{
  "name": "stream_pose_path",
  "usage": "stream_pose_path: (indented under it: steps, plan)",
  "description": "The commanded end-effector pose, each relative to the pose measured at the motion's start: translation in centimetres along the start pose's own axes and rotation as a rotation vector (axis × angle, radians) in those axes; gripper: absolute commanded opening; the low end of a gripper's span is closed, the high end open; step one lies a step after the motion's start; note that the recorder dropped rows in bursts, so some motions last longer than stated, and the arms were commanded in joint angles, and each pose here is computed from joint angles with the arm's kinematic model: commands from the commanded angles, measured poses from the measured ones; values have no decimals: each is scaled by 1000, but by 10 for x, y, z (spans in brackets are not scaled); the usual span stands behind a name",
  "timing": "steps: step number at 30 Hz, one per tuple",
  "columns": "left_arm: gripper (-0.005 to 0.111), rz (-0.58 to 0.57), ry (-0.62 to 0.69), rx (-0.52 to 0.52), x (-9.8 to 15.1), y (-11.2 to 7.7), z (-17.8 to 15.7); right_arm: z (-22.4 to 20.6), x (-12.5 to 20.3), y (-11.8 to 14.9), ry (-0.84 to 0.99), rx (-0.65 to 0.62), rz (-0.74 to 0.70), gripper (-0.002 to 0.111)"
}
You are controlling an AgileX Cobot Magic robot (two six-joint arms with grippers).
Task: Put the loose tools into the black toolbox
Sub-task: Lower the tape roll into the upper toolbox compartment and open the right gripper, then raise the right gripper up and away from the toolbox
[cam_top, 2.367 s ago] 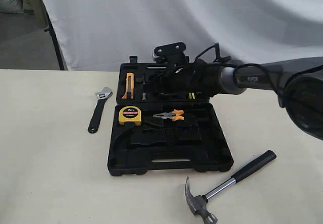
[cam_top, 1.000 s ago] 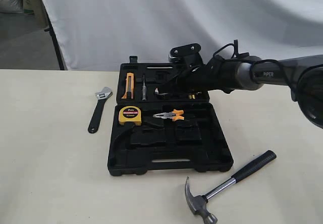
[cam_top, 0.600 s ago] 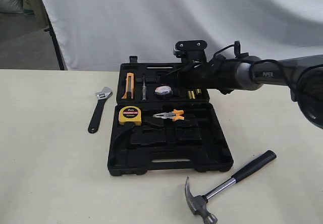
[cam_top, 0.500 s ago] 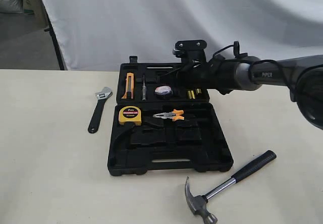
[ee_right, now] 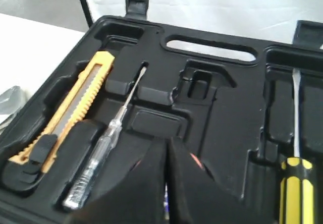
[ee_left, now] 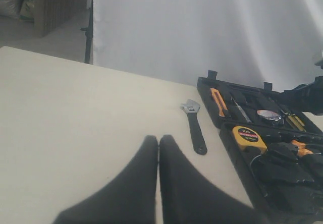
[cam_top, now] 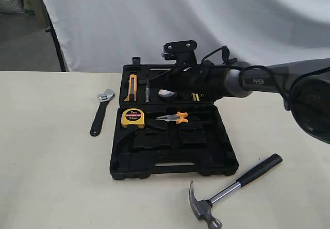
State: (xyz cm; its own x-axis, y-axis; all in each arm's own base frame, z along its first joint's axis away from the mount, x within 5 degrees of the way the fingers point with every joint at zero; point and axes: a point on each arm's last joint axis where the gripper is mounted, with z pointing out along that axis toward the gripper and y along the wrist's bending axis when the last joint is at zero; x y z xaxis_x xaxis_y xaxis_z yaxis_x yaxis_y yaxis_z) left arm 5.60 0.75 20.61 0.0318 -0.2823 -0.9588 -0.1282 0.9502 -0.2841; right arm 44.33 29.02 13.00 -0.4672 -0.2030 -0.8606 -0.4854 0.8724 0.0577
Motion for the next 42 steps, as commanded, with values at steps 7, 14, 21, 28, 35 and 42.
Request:
stream_pose_path:
  steps: [7,14,21,28,35,42]
  plan:
    - [1,0,-20,-21,-2,1,0,25,37,-11,2,83,-27,0]
    - [1,0,-20,-21,-2,1,0,12,15,-7,-8,46,-23,0]
    - [1,0,-20,-21,-2,1,0,-35,-36,-7,68,-109,-142,0]
    - [1,0,-20,-21,-2,1,0,-88,-74,-30,145,-209,-114,0]
    - [1,0,-20,-21,-2,1,0,-89,-46,-18,384,-380,-100,0]
    - [1,0,-20,-21,-2,1,0,-78,-38,-12,374,-402,-47,0]
